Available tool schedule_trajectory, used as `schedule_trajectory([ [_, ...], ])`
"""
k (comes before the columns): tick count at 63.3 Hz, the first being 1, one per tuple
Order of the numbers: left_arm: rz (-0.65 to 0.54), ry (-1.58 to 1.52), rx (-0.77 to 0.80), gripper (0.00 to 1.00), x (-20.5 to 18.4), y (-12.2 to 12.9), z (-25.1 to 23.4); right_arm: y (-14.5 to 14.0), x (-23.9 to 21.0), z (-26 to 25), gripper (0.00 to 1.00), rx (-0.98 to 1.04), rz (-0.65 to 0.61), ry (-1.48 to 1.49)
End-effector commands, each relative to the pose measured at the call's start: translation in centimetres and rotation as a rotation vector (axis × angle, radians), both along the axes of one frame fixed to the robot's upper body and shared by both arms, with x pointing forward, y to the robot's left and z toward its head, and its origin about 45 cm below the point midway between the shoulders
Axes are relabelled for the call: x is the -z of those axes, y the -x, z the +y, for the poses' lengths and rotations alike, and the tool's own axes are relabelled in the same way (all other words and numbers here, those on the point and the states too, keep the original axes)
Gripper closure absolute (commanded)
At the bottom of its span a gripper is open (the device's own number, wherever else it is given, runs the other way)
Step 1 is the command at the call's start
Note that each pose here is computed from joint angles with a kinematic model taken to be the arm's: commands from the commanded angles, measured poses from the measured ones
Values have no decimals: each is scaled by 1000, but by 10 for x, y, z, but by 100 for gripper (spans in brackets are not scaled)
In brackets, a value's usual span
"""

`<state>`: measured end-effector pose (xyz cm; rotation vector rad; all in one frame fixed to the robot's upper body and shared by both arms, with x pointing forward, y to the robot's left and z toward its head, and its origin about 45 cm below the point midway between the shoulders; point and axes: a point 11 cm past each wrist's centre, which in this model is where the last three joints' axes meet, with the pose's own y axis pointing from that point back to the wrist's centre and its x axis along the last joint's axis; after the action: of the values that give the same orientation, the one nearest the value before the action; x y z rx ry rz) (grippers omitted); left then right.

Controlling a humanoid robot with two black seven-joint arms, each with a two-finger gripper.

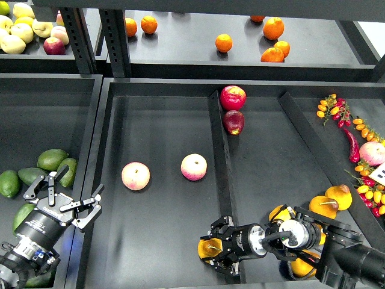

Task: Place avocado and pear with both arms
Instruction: 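Lower the right gripper and close it on the yellow pear, then lift the pear and carry it into the bin of yellow pears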

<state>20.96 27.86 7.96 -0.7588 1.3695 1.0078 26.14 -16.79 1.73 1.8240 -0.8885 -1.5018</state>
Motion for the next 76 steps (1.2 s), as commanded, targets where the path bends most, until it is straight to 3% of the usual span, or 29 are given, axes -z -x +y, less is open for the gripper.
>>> schedule_trajectory([
  [1,1,-2,-1,1,0,0,1,-14,-12,5,61,33,-30,-40],
  [17,6,0,-2,1,2,1,0,-36,-34,9,61,50,-87,-78],
  [47,9,-2,-3,1,3,1,1,-65,-73,-80,61,165,-191,-12],
  [58,14,-1,-3,1,4,2,1,-57,-75,-112,60,183,-189,26],
  [76,12,-1,-1,1,4,2,0,-5,-35,-130,59,179,-85,57],
])
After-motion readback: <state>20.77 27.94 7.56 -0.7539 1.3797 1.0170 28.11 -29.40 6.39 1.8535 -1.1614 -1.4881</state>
